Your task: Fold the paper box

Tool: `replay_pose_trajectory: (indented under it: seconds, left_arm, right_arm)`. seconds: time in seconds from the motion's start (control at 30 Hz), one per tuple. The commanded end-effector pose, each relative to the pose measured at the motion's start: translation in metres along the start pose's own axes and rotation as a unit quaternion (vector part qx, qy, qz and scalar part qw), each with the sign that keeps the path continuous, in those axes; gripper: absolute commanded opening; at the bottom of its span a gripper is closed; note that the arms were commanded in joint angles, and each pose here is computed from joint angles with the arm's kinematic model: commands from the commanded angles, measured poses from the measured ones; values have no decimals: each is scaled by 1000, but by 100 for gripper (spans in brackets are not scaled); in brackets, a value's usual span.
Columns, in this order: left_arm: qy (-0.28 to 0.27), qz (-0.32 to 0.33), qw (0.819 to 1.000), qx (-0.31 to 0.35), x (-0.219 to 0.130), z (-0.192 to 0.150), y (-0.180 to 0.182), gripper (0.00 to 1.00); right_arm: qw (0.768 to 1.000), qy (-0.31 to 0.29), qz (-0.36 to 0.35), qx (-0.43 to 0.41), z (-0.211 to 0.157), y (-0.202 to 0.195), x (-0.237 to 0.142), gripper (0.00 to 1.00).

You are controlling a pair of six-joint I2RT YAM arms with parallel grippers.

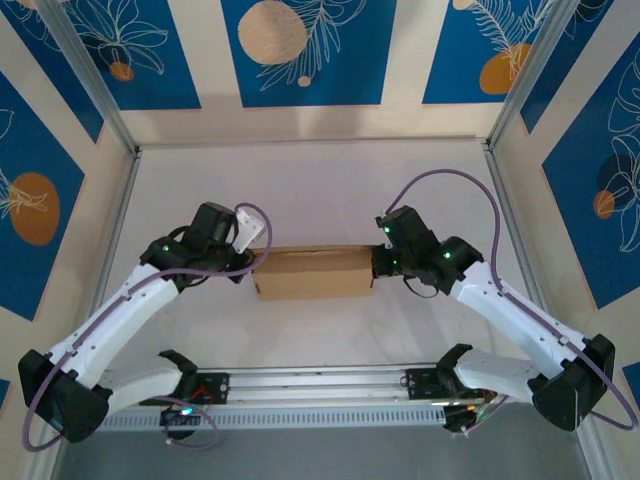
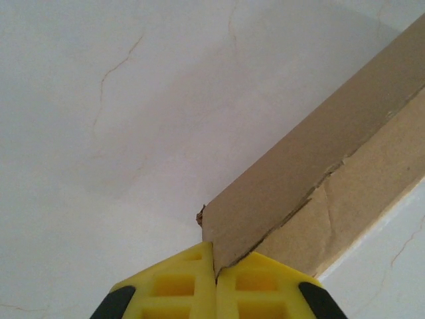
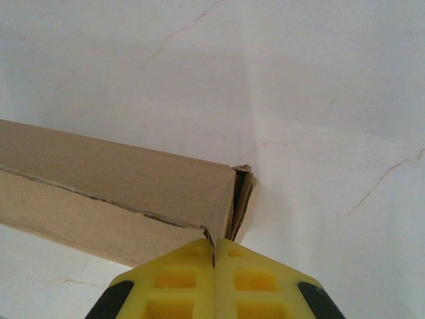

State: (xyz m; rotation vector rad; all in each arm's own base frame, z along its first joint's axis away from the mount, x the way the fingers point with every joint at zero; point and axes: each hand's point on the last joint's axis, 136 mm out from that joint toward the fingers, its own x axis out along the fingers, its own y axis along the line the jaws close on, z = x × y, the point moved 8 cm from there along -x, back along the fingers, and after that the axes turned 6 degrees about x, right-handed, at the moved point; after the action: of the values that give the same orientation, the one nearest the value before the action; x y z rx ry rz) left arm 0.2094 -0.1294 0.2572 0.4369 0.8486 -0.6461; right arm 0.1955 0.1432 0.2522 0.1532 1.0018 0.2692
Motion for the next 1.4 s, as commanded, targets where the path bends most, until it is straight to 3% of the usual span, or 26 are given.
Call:
replay_pose_trajectory:
  seconds: [0.0,0.17,0.73,1.03,1.37]
  left_arm:
    - [-14,-25,999,-22,-6,6,-2,0]
    - [-26,-44,997,-57,-9,13,-4,0]
    - [40,-78,981,-173,0,35,-1,0]
    - [49,-72,957,-278,3,36,4,0]
    - [47,-53,953,-294,8,22,4,0]
  right_arm:
    - [1000,18,6,-6,-2,3,-1,0]
    - [1000,21,7,-8,-4,5,2,0]
    - [999,27,-8,-25,-1,12,6,0]
    - [999,25,-12,-23,-2,13,5,0]
    - [999,21,-10,-23,-3,15,2,0]
